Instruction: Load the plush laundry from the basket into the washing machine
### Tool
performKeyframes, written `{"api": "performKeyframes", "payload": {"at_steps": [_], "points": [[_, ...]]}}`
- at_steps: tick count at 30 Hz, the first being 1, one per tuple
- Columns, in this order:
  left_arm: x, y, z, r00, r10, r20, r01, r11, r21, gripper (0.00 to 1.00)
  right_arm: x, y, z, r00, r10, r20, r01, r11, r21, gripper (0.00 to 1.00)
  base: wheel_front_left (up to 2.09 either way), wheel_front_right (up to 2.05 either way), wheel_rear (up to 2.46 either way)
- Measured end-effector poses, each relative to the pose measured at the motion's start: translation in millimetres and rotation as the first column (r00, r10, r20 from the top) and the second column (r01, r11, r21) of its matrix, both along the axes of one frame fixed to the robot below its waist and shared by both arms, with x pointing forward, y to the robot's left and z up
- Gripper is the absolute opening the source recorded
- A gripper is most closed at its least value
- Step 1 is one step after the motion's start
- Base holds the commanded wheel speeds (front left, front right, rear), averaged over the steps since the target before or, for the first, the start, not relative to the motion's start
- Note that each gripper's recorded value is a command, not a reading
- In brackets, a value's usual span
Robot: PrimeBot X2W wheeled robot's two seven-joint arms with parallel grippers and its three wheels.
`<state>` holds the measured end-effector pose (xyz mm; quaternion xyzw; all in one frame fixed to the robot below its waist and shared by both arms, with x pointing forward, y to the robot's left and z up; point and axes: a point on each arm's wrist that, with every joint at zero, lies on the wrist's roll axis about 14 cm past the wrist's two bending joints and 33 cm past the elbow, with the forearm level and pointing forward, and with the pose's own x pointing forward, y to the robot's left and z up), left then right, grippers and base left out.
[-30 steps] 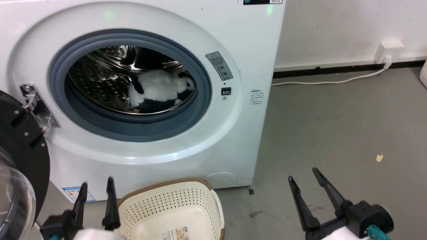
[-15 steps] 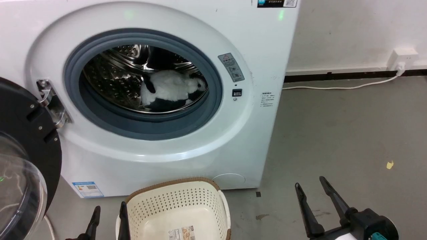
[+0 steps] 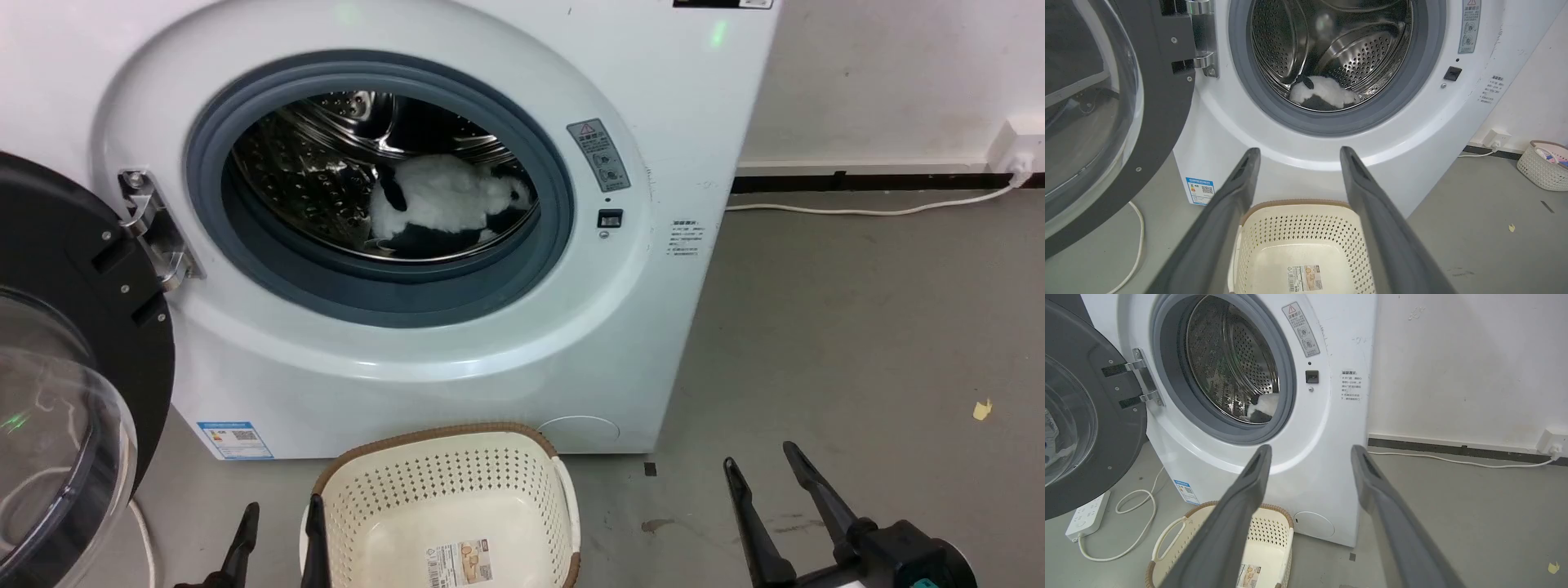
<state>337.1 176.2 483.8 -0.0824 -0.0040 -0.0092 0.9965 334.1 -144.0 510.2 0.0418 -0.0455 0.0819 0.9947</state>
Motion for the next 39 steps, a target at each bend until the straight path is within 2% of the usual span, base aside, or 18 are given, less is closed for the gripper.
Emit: {"api": "performKeyframes", "payload": {"at_steps": [3, 4, 39], "points": [[-1.0, -0.2, -1.1, 1.000, -0.001, -0.003, 0.001, 1.000, 0.010, 1.00, 1.3, 2.1, -0.7, 1.000, 0.007, -0.003, -0.007, 1.000, 0.000, 1.00, 0.00, 0.00, 0.00], [-1.2, -0.1, -1.4, 1.000, -0.001, -0.004, 0.001, 1.000, 0.013, 0.00, 1.6, 2.7, -1.0, 1.000, 0.009, -0.003, -0.009, 1.000, 0.000, 0.00, 0.00, 0.00, 0.00], [3.7, -1.4, 1.4, 1.000, -0.007, -0.029, 0.009, 0.998, 0.054, 0.00, 7.4, -0.3, -3.8, 0.999, 0.005, -0.045, -0.006, 0.999, -0.031, 0.00, 0.00, 0.00, 0.00]]}}
